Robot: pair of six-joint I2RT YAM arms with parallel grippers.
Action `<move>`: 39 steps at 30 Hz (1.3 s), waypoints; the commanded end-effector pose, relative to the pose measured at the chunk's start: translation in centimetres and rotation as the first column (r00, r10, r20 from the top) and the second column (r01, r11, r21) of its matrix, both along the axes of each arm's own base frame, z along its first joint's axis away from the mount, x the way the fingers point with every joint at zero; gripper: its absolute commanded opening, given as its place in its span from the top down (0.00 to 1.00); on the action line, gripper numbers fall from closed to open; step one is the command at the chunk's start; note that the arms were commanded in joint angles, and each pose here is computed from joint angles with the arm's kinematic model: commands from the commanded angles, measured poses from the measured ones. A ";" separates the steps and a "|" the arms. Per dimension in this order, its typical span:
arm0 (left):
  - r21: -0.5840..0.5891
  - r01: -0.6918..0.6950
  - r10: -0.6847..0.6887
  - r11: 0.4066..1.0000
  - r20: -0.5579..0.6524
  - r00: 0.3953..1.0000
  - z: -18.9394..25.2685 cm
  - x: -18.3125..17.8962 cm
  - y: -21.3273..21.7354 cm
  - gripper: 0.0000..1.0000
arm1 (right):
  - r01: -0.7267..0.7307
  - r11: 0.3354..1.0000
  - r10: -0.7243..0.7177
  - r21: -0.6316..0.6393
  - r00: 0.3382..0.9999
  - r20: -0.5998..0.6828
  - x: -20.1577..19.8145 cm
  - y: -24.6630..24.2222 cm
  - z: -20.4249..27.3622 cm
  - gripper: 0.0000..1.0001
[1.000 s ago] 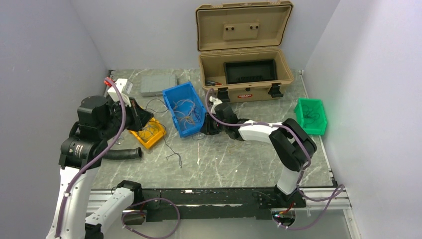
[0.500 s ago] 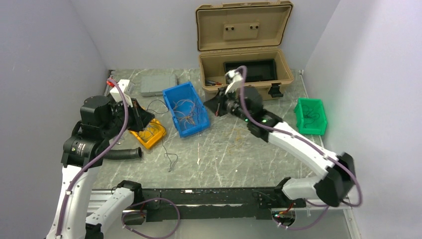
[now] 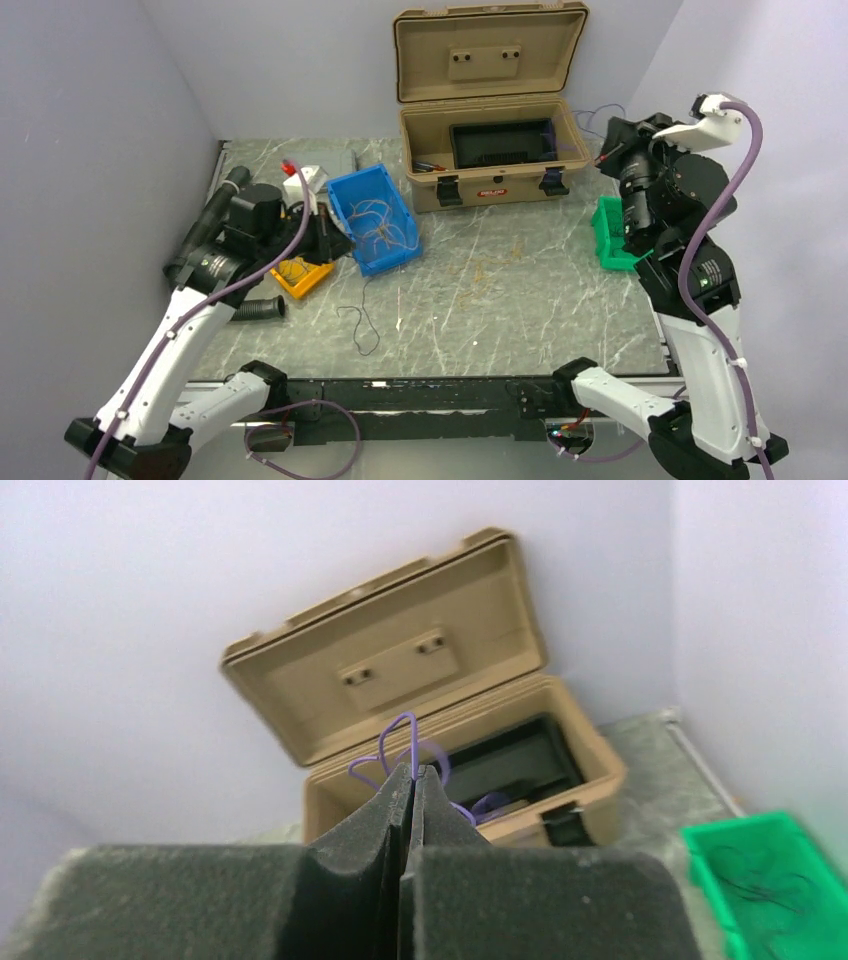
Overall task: Untangle the cables
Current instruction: Untie the cable.
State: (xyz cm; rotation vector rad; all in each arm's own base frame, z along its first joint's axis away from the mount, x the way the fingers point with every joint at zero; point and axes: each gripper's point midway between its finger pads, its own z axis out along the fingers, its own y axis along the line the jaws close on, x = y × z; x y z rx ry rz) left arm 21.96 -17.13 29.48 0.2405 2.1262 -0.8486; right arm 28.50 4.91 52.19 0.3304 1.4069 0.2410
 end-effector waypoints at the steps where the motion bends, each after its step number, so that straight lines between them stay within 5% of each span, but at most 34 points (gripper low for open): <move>1: -0.037 0.033 -0.031 0.999 0.062 0.998 1.8 0.9 -2.7 1.00 | 0.159 0.974 -0.189 -0.160 0.962 -0.196 0.4 -3.2 -5.3 1.00; 7: -0.025 0.064 -0.063 0.998 0.024 0.998 -0.1 1.5 -4.7 1.00 | 0.062 0.985 -0.126 -0.164 0.900 -0.418 2.2 -1.0 -15.5 1.00; 16: -0.016 0.152 -0.152 0.988 -0.023 0.988 -2.1 0.4 -8.4 1.00 | 0.358 0.922 -0.379 -0.148 0.754 -0.537 1.0 -8.7 -22.7 1.00; 24: -0.047 0.179 -0.179 0.983 0.003 0.984 -2.1 0.1 -9.3 1.00 | 0.492 0.862 -0.490 -0.121 0.748 -0.447 0.1 -11.8 -17.0 1.00; 39: 0.007 0.213 -0.213 0.977 0.065 0.975 -2.1 -0.1 -8.7 1.00 | 0.506 0.859 -0.508 -0.074 0.829 -0.233 2.9 -12.5 -2.6 1.00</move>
